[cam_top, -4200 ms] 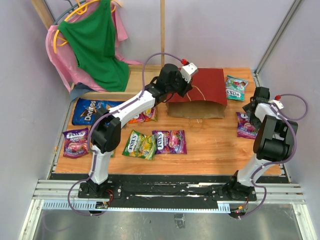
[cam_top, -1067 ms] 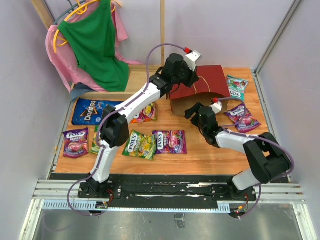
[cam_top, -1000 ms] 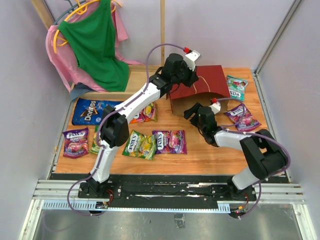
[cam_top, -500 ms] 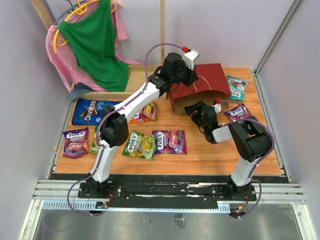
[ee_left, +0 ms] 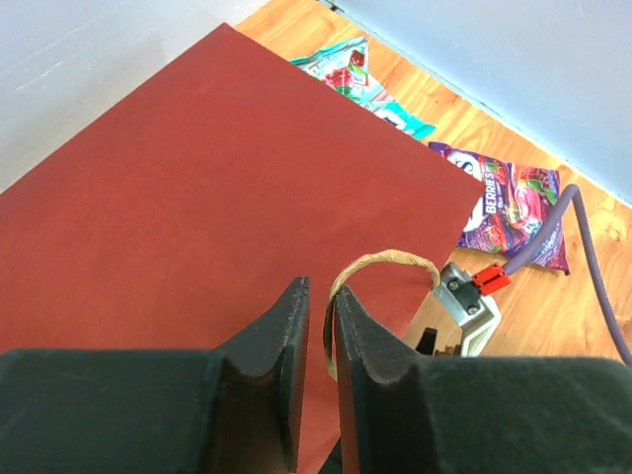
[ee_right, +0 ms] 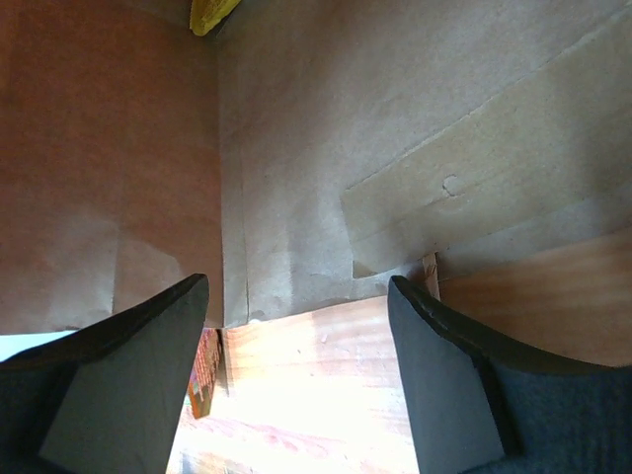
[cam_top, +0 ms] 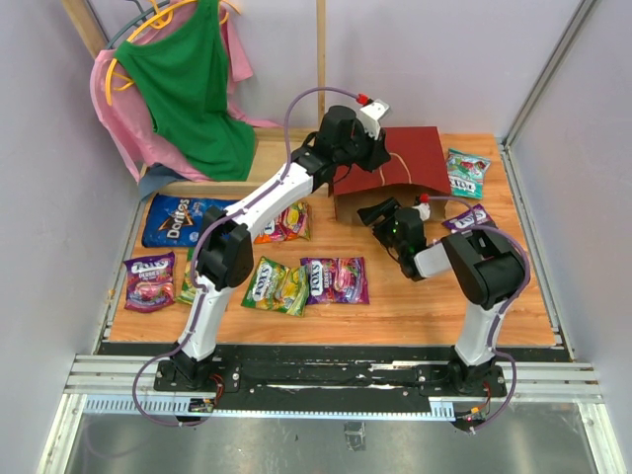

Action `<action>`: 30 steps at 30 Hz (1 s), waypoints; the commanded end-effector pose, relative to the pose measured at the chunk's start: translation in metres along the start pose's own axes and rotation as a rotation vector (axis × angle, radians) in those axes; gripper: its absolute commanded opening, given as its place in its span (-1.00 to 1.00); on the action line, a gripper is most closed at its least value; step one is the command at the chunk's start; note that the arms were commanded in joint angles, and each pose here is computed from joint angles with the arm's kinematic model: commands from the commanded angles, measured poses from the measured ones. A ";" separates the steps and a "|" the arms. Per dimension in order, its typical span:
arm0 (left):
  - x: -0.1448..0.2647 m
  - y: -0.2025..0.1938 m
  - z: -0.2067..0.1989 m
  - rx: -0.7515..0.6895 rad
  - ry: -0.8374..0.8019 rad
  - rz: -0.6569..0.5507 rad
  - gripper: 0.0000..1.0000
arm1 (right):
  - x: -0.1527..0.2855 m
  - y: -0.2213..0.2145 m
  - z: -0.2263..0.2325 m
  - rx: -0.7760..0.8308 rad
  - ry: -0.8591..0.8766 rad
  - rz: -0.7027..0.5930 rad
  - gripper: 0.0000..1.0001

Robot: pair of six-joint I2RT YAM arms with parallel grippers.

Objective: Take the snacks out of the paper bag
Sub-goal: Take out the snack from the paper bag.

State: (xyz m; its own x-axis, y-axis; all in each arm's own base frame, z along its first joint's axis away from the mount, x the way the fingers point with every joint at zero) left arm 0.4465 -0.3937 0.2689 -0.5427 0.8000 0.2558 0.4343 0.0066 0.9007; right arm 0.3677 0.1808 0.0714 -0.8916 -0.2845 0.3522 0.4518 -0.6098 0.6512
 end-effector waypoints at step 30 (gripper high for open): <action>0.016 0.034 0.002 0.031 0.017 -0.148 -0.56 | -0.001 0.027 0.020 -0.275 0.041 -0.259 0.30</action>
State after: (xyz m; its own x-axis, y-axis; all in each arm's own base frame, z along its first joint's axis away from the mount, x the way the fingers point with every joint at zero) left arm 0.4535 -0.3890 0.2617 -0.5626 0.7953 0.2259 0.4532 0.0681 0.8888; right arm 0.3676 0.1764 0.0970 -0.9661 -0.1402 0.2167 0.2381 -0.8084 0.5383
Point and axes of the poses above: each gripper's point midway between its finger pads, its own x axis back along the fingers, its own z axis along the line the jaws close on, y = z × x, the point moved 6 cm from there along x, back along the fingers, and after that the axes turned 13 degrees about x, right-handed, at the moved point
